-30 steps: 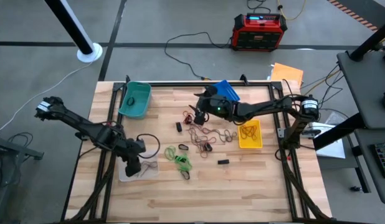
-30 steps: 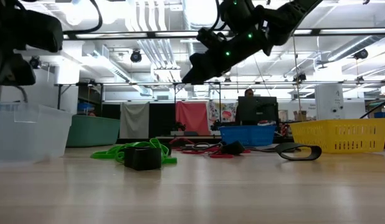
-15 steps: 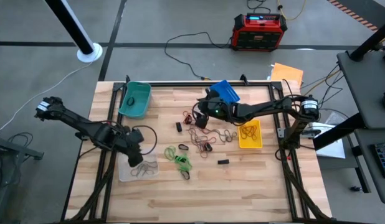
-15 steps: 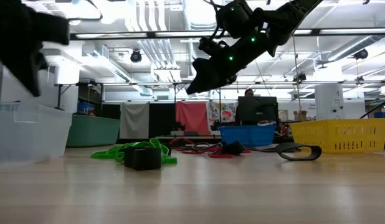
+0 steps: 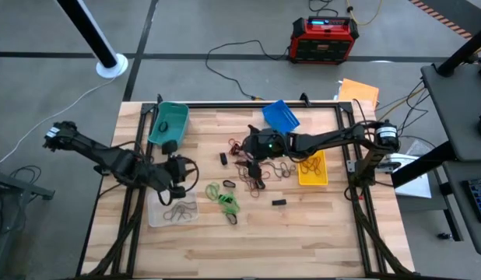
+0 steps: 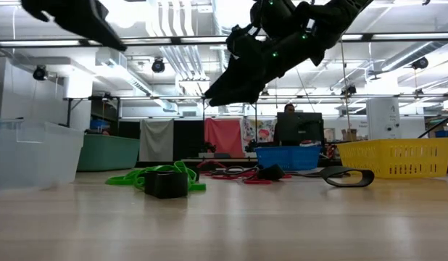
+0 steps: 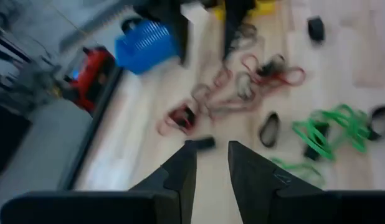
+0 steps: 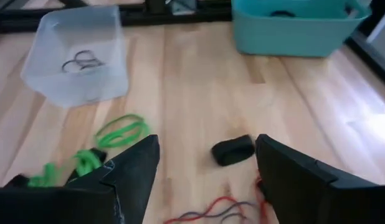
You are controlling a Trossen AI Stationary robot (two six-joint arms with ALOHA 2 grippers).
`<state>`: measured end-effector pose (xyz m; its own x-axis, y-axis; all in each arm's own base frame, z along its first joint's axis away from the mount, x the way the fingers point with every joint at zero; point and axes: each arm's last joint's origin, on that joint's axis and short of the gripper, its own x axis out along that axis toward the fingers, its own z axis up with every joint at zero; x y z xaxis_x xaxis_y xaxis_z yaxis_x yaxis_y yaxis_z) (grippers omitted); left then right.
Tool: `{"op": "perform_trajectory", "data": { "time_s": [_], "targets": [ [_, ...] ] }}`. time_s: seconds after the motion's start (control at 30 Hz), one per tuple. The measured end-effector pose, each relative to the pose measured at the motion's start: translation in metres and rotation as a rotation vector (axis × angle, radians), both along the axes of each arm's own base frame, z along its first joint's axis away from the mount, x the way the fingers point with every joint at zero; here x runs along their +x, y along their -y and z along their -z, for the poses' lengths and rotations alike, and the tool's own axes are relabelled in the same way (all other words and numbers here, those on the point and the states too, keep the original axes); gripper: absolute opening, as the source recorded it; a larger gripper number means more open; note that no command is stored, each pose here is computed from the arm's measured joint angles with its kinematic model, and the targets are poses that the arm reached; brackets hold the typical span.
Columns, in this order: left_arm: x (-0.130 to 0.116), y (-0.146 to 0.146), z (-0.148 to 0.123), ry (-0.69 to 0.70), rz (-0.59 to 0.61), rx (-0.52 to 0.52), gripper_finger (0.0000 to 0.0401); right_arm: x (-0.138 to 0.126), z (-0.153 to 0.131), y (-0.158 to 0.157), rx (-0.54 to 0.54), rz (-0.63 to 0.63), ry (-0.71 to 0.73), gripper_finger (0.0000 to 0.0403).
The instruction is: Sort rubber bands into baskets
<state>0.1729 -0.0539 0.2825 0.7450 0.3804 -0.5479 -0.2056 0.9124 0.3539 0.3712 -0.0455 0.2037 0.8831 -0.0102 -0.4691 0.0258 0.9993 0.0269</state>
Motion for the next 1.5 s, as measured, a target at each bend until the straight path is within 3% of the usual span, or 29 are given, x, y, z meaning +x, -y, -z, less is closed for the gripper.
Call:
{"op": "perform_trajectory", "data": {
  "time_s": [0.17,0.37,0.6,0.83,1.03,1.2,1.33,1.43,1.5],
  "targets": [
    [0.007,-0.010,0.001,0.019,-0.008,0.022,0.0078,0.004,0.004,-0.022,0.016,-0.052,-0.008,0.0250],
    [0.018,-0.016,0.028,0.016,0.216,-0.143,0.0078,0.009,0.030,-0.043,0.038,-0.028,-0.092,0.0249],
    [0.029,-0.022,0.048,0.140,0.198,-0.171,0.0077,0.021,0.063,-0.050,0.097,0.012,-0.156,0.0249],
    [0.033,-0.021,0.049,0.188,0.197,-0.182,0.0077,0.049,0.091,-0.051,0.065,-0.006,-0.231,0.0249],
    [0.038,-0.021,0.047,0.190,0.195,-0.181,0.0077,0.062,0.099,-0.049,0.019,-0.004,-0.281,0.0240],
    [0.043,-0.019,0.050,0.165,0.193,-0.179,0.0077,0.064,0.097,-0.049,-0.008,-0.017,-0.285,0.0189],
    [0.047,-0.019,0.055,0.141,0.186,-0.173,0.0077,0.061,0.095,-0.049,-0.045,-0.046,-0.286,0.0109],
    [0.051,-0.020,0.057,0.152,0.083,-0.168,0.0077,0.058,0.092,-0.049,-0.068,-0.067,-0.283,0.0038],
    [0.053,-0.021,0.057,0.153,0.025,-0.175,0.0077,0.058,0.087,-0.049,-0.078,-0.074,-0.272,0.0019]
  ]
}}
